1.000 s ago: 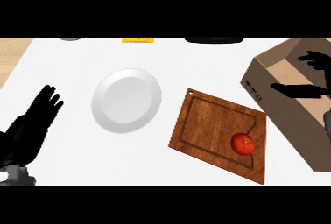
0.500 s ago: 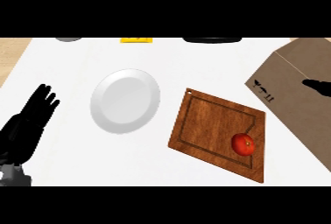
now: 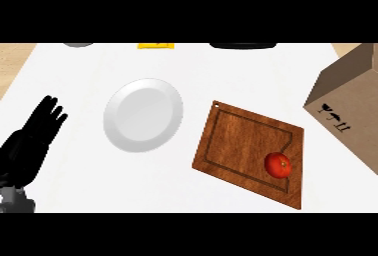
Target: Pick the lemon from the cutting board and place it in the cardboard box
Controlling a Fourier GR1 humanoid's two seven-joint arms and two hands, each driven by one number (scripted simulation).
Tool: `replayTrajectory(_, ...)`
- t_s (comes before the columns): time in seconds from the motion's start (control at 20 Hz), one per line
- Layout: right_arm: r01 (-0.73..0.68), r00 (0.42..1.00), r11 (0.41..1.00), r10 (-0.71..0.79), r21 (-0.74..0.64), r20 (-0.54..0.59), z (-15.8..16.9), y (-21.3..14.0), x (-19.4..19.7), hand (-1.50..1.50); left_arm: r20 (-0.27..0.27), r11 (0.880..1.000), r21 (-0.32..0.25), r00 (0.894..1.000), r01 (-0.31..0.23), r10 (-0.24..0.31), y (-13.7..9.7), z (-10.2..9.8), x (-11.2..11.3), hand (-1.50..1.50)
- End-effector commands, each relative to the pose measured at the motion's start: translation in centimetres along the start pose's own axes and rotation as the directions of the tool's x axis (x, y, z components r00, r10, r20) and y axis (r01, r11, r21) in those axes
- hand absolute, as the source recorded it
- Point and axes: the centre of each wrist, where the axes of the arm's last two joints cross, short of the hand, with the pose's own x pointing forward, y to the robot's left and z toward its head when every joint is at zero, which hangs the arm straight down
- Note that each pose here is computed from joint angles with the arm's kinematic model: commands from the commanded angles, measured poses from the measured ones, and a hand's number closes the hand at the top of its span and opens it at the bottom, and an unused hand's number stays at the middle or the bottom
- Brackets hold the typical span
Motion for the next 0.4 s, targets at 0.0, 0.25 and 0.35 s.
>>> replayTrajectory(0.0, -0.001, 1.0, 1.0, 0.001, 0.023, 0.005, 0.7, -5.2, -2.3, -1.5, 0.005, 1.0, -0.007, 1.0, -0.001, 0.001, -0.7, -0.6, 1.2, 0.0)
replayTrajectory(0.25, 0.001, 1.0, 0.999, -0.002, 0.048, 0.022, 0.6, -6.9, -0.8, -1.5, 0.002, 1.0, -0.014, 1.0, -0.007, 0.007, -1.4, 0.0, -0.3, 0.0)
replayTrajectory(0.35, -0.026, 0.999, 0.999, 0.025, 0.047, 0.029, 0.5, -5.7, -1.3, -1.5, -0.007, 1.0, -0.005, 1.0, 0.006, -0.006, -0.5, -1.7, -1.2, 0.0)
